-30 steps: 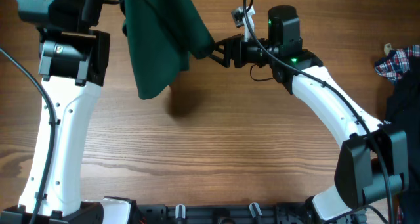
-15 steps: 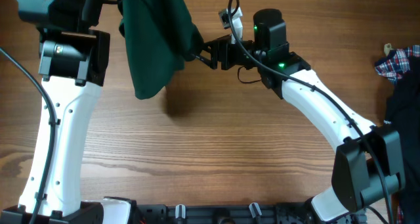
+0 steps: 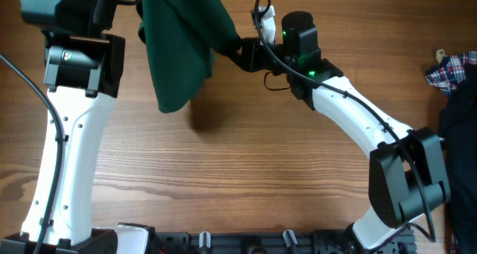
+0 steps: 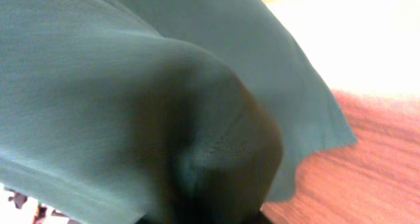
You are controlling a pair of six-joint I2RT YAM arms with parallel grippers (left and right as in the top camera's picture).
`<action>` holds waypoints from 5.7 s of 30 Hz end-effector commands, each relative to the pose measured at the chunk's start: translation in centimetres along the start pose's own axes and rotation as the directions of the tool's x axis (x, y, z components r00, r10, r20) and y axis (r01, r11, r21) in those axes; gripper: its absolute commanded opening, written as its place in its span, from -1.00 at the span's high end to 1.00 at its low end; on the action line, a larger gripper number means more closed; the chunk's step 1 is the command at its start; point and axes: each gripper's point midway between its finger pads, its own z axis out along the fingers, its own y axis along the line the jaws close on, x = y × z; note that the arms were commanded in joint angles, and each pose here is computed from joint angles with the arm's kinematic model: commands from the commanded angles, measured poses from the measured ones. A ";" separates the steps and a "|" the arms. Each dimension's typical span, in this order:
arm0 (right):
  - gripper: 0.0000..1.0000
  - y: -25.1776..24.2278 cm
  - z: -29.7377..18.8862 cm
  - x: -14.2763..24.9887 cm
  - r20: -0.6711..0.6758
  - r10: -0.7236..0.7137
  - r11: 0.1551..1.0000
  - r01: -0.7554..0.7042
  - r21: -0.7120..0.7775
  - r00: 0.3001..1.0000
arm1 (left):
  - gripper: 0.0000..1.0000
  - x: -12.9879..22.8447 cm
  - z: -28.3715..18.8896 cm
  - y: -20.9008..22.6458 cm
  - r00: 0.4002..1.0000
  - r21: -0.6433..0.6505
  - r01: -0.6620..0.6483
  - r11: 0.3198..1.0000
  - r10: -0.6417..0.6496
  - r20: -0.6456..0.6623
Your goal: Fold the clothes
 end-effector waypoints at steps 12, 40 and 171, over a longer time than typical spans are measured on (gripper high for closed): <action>0.91 4.3 -8.0 -6.4 0.122 -0.178 0.965 0.198 -0.173 0.976 | 0.92 0.1 -0.5 -0.2 0.995 -0.017 -0.089 0.996 0.088 -0.045; 0.92 20.6 -34.2 -16.5 0.117 -0.634 0.635 0.428 0.643 0.765 | 0.93 -3.8 -8.3 -1.1 0.920 -0.181 -0.083 0.980 0.005 -0.393; 0.91 -0.4 -21.5 -14.6 -0.048 -0.344 0.737 0.301 0.606 0.938 | 0.92 18.9 -4.4 11.9 0.627 -0.335 -0.174 0.926 -0.158 -0.763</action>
